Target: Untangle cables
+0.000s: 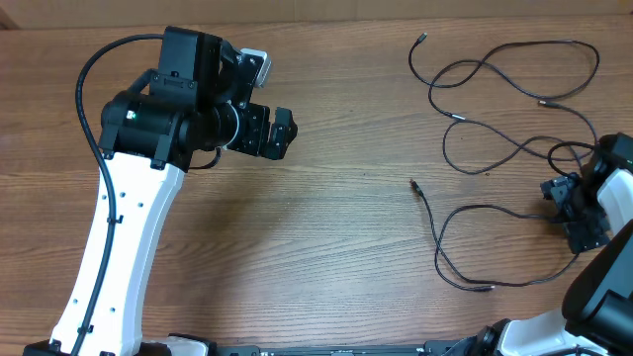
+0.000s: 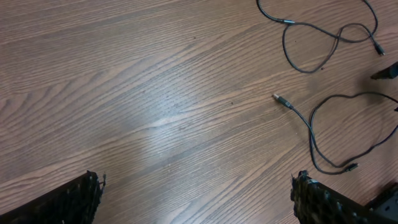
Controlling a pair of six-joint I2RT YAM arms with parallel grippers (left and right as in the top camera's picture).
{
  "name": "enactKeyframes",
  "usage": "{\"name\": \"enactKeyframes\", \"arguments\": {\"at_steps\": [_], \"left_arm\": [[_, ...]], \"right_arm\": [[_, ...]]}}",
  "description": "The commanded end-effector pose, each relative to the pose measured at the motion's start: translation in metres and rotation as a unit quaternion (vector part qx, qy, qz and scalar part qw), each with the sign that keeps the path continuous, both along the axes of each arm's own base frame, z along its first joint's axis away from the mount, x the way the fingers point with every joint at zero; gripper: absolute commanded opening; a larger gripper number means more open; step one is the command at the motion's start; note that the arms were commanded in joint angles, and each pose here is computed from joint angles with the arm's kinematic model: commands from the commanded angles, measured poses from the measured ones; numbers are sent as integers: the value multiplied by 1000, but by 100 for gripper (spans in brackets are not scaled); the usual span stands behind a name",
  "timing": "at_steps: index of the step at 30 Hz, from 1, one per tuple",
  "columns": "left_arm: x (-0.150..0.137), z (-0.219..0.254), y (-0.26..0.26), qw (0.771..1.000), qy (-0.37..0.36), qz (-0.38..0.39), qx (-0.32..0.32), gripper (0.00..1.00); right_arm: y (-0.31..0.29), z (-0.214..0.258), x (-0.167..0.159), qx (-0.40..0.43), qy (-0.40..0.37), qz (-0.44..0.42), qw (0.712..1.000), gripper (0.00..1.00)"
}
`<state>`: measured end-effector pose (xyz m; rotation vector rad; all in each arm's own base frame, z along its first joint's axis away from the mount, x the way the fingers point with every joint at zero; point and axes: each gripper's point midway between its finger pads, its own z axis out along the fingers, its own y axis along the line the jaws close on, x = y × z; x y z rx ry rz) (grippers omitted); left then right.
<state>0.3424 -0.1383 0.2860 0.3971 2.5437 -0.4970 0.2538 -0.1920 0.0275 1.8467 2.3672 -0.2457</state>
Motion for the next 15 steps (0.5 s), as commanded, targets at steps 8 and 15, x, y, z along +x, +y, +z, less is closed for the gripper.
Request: {"name": "enactKeyframes", "arguments": {"at_steps": [8, 15], "left_arm": [[-1, 4, 2, 1000, -6, 5, -1, 100], [0, 5, 2, 1000, -9, 5, -2, 100]], "right_arm": [[-7, -3, -6, -6, 4, -21, 1000, 95], [-4, -4, -13, -4, 21, -22, 1000, 96]]}}
